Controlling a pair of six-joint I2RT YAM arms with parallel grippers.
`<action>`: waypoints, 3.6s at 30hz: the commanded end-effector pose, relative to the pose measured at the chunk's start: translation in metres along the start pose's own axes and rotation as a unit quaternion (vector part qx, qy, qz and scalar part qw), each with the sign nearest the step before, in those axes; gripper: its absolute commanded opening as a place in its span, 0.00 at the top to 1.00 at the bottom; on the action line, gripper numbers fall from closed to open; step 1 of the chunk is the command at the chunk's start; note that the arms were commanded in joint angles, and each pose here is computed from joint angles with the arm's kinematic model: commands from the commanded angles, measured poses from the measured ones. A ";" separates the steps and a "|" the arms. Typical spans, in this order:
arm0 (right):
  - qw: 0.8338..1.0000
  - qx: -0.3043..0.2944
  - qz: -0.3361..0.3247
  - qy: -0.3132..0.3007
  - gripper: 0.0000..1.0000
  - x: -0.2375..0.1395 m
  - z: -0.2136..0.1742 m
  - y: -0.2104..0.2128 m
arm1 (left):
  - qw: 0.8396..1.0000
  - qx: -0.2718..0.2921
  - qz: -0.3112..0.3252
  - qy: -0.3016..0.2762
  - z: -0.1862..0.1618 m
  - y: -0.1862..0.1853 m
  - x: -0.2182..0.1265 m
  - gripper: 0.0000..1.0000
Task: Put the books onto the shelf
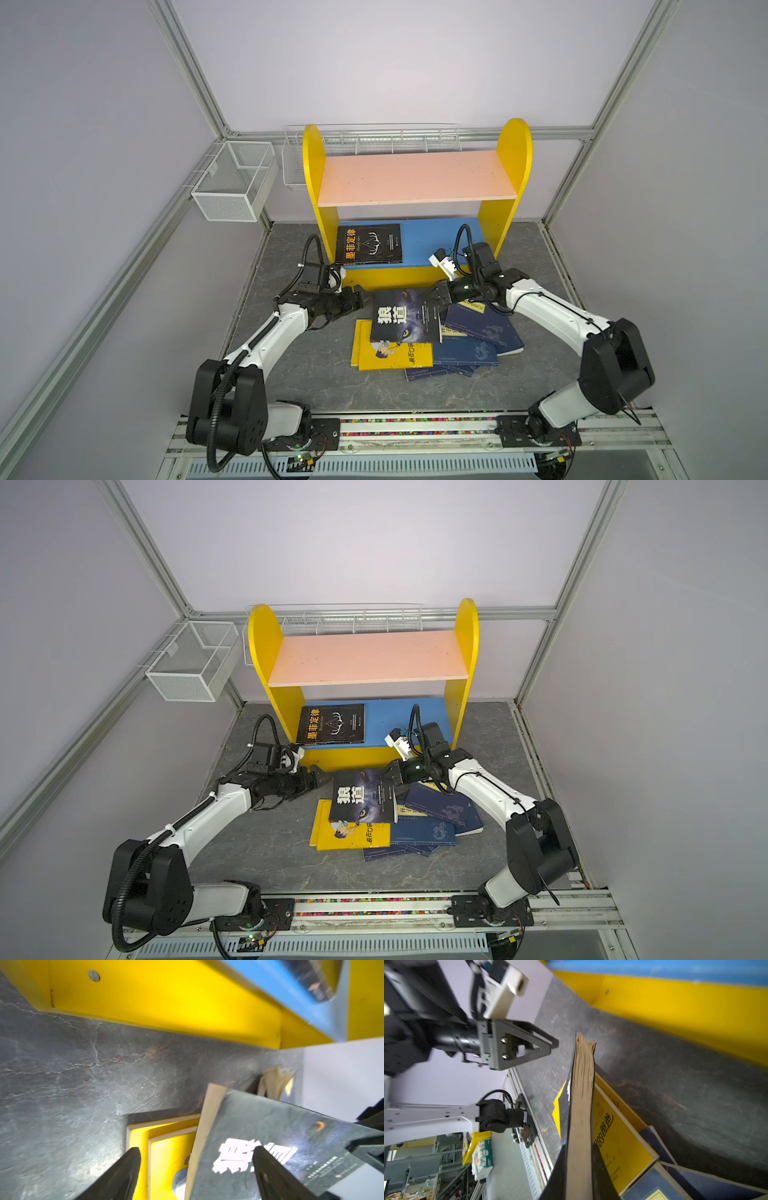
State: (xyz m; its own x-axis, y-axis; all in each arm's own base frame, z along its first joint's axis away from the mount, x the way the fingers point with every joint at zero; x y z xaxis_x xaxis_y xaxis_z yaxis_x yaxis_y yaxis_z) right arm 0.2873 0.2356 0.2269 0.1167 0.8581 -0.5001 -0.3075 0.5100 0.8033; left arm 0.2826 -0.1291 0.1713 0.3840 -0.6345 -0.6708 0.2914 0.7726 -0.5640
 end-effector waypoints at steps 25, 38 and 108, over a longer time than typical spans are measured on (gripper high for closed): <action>0.985 -0.019 0.155 -0.068 0.86 -0.031 0.036 0.043 | 0.957 0.065 -0.268 -0.087 0.014 -0.074 -0.042 0.90; 0.986 0.021 -0.011 -0.168 0.12 -0.053 0.035 0.006 | 0.930 0.101 -0.251 -0.248 0.042 -0.095 -0.089 1.00; 0.965 -0.017 0.186 -0.185 0.92 -0.011 0.069 0.071 | 0.925 -0.039 0.027 -0.377 0.039 -0.028 -0.108 0.20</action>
State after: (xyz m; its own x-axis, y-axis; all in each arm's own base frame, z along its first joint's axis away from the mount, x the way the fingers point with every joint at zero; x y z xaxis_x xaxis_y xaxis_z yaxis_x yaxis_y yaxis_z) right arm 0.3201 0.2663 0.2891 0.2685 0.9603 -0.0752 -0.3457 0.1689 0.9230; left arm 0.2662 -0.1073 0.2794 0.8028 -0.5870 -0.1044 0.3965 0.6564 -0.6418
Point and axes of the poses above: each gripper's point midway between its finger pads, its own x axis out along the fingers, its own y axis along the line the jaws close on, z = x × y, the point moved 6 cm from there along -x, back along the fingers, and after that the axes turned 14 degrees about x, right-handed, at the moved point
